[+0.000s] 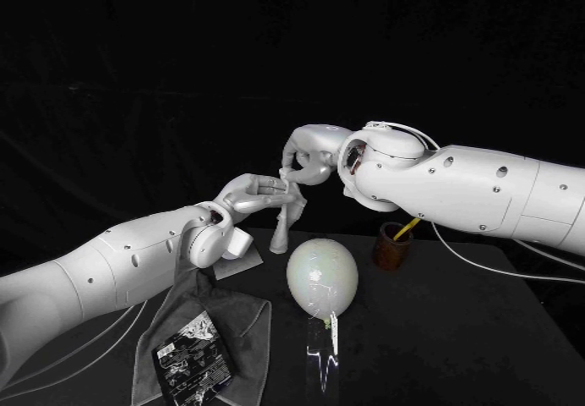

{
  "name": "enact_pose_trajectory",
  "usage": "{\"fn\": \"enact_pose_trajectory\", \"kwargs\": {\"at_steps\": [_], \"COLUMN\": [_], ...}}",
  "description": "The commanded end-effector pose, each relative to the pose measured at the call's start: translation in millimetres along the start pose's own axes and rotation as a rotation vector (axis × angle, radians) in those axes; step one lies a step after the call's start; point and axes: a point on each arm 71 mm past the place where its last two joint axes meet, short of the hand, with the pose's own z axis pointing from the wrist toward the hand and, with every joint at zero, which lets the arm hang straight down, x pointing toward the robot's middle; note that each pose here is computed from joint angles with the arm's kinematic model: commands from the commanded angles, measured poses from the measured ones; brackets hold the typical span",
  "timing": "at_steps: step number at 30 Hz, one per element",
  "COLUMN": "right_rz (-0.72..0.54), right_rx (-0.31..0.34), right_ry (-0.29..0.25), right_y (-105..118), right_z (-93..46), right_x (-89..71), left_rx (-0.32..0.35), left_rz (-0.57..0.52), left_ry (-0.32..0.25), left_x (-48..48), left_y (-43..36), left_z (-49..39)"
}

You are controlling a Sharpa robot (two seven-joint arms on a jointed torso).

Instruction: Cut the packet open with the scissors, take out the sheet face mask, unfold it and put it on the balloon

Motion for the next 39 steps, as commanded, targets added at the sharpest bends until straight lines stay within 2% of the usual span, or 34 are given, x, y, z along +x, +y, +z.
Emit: {"fn": "enact_pose_trajectory", "kwargs": {"at_steps": [1,18,39], "right_rz": [-0.013,-0.021,-0.009], "right_rx": [-0.005,0.018,0.021], "right_ry": [-0.006,0.009,0.026], "right_y": [-1,-8,-8], "right_z": [0.8,1.8,2.0], "right_x": [-1.3,-0.6,1.5], "left_rx": [0.016,0.032,0.036], "left_rz": [-0.012,-0.058,-0.098], "left_ry": [0.028,-0.020,-0.076], "left_x": [4.0,-2.8,-7.0], "left_y": [-2.5,-3.6,-3.6], "left_z": [0.9,-2.4,-1.8]}}
